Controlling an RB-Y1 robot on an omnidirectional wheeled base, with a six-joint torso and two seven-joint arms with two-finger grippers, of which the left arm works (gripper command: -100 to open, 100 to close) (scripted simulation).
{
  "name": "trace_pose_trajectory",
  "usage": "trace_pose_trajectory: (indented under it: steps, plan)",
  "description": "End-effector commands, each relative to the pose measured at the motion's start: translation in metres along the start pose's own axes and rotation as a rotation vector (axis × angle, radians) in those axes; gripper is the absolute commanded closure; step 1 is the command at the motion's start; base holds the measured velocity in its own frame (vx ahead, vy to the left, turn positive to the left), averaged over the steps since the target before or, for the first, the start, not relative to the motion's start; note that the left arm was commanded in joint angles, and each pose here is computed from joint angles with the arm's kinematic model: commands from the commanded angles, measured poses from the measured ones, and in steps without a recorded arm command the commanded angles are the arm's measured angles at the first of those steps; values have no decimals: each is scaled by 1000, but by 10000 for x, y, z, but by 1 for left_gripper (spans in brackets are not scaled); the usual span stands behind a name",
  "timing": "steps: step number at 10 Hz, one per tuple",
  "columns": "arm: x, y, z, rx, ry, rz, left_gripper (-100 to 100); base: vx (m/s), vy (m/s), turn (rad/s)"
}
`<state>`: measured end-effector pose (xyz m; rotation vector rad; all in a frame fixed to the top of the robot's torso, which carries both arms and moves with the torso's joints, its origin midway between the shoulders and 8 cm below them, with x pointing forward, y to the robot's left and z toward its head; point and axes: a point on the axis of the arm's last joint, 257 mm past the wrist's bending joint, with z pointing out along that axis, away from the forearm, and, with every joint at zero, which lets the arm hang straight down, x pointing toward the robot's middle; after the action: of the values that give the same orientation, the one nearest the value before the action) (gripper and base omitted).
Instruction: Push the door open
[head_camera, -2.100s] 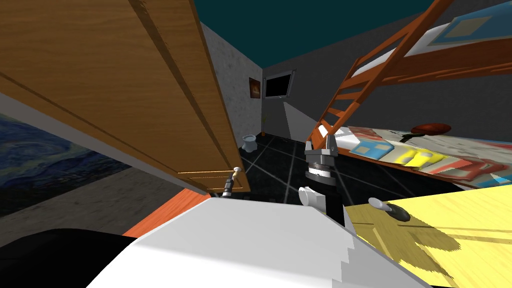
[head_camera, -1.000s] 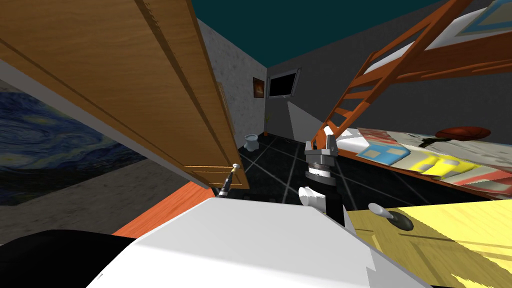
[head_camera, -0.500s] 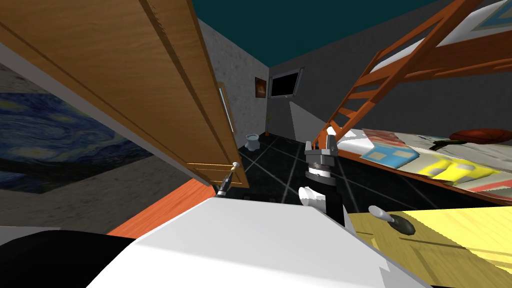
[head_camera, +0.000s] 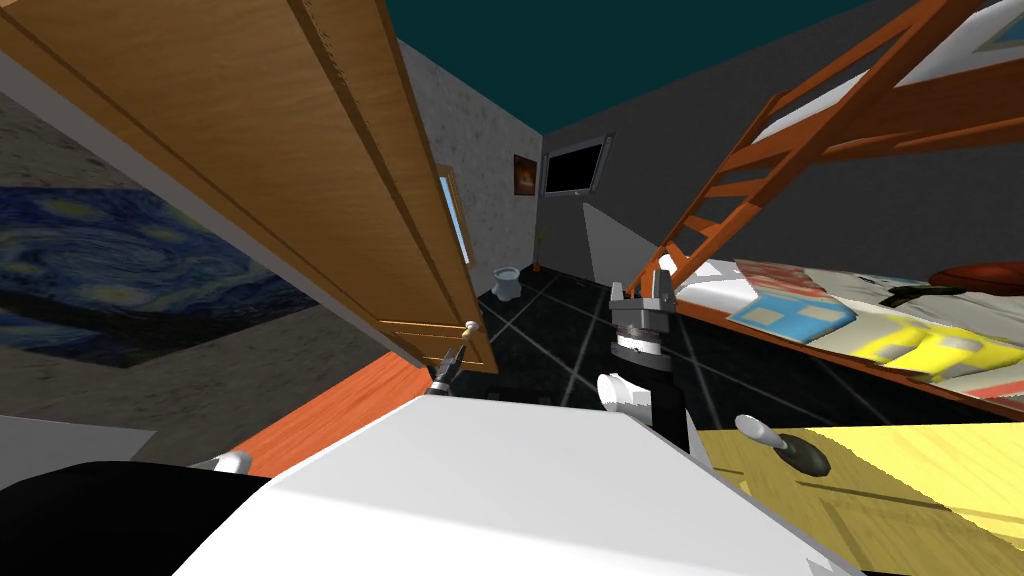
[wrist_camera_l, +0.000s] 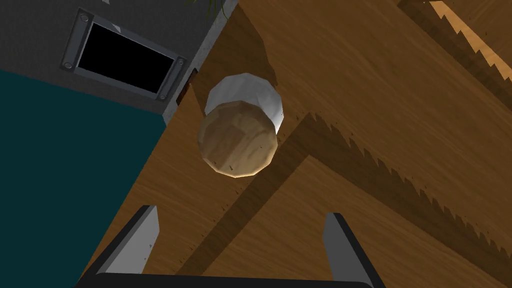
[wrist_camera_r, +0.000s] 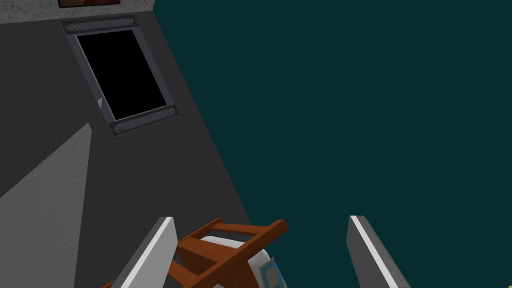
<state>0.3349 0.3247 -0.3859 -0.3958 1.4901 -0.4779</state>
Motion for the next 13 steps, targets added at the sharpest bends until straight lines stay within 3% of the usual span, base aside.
trace_pose_trajectory:
  steps: [1, 2, 3, 4, 6, 7, 10, 13]
  plan:
    - [-19, 50, 4, 9, 12, 86, -100, -37, -61, 106]
    - [-19, 50, 4, 9, 12, 102, -100, -30, -49, 42]
    - [-32, 82, 3, 15, 20, 161, -100, -26, -42, 48]
    - [-32, 82, 3, 15, 20, 166, -100, -18, -33, 38]
    - [-56, 140, 2, 27, 34, 273, -100, -31, -46, 72]
    - [-56, 140, 2, 27, 34, 283, -100, -25, -45, 32]
    - [-85, 215, -2, 43, 51, 424, -100, -28, -50, 70]
    - [-105, 268, -5, 54, 62, 516, -100, -37, -58, 50]
